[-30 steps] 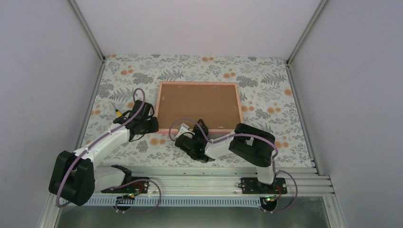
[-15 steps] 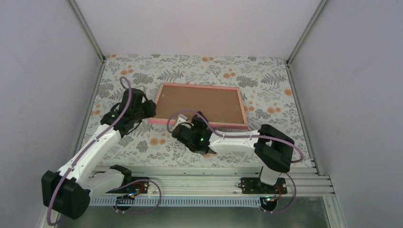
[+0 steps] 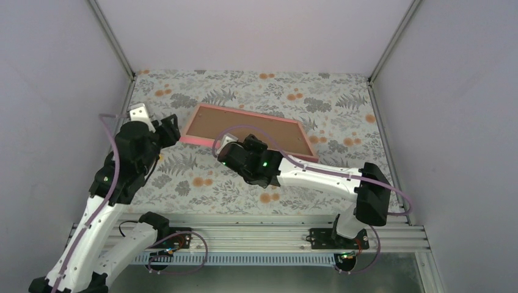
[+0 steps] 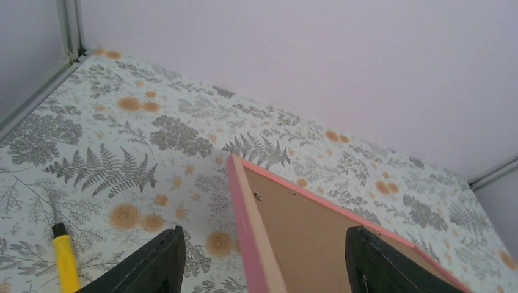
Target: Take the photo out of the frame
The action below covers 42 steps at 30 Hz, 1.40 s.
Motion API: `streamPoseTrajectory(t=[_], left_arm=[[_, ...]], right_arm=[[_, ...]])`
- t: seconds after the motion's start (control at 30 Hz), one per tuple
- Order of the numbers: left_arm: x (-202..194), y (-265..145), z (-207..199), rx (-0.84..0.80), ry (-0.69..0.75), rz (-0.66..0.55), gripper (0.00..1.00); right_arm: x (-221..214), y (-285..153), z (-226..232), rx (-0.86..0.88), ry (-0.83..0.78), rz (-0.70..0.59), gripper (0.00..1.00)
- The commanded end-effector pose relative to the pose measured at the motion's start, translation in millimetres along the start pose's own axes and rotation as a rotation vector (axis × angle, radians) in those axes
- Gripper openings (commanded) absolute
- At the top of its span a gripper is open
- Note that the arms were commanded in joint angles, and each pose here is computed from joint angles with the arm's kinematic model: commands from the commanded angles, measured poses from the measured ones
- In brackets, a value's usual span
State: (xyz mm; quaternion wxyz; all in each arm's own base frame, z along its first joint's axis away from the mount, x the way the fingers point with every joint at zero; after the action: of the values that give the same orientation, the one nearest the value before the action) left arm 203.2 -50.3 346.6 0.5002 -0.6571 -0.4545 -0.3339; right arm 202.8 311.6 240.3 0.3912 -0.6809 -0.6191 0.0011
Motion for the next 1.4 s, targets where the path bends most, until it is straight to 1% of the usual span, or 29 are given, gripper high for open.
streamPoseTrajectory(t=[0.0, 0.43, 0.7, 0.83, 0.9, 0.97, 1.1, 1.27, 1.37], left_arm=[[-1, -15, 11, 0.045, -0.023, -0.041, 0.66], [-6, -29, 19, 0.037, -0.066, -0.093, 0.69], [0, -40, 22, 0.045, -0.068, -0.123, 0.70], [0, -42, 22, 0.040, -0.069, -0.130, 0.70], [0, -42, 22, 0.037, -0.070, -0.128, 0.70], [-2, -40, 21, 0.028, -0.067, -0.119, 0.70], [-9, -32, 16, -0.001, -0.064, -0.078, 0.71], [-32, -10, 10, -0.060, -0.079, 0.013, 0.71], [-48, 8, 0, -0.139, -0.101, 0.082, 0.71]], right_arm=[[34, -32, -35, 0.032, 0.244, -0.134, 0.04], [81, -72, -77, 0.161, 0.480, -0.259, 0.04], [116, -102, -94, 0.352, 0.659, -0.360, 0.04], [130, -107, -98, 0.415, 0.739, -0.372, 0.04], [132, -105, -104, 0.428, 0.802, -0.356, 0.04], [130, -84, -101, 0.433, 0.853, -0.291, 0.04], [102, -38, -103, 0.428, 0.960, -0.151, 0.04], [55, -5, -122, 0.486, 1.138, -0.141, 0.04], [25, 15, -130, 0.503, 1.208, -0.119, 0.04]])
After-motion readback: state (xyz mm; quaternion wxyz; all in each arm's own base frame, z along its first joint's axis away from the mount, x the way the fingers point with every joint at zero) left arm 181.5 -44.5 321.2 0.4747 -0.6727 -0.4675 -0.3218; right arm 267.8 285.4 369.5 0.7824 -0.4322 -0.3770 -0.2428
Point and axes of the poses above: each gripper's point midway between its finger pads, its own y axis out along the fingers, its own z axis along the line the jaws close on, x = y × z, the point moved 7 cm from there along -y, back along the fingers, and after that the axes turned 8 degrees about y, right-handed, at the moved point
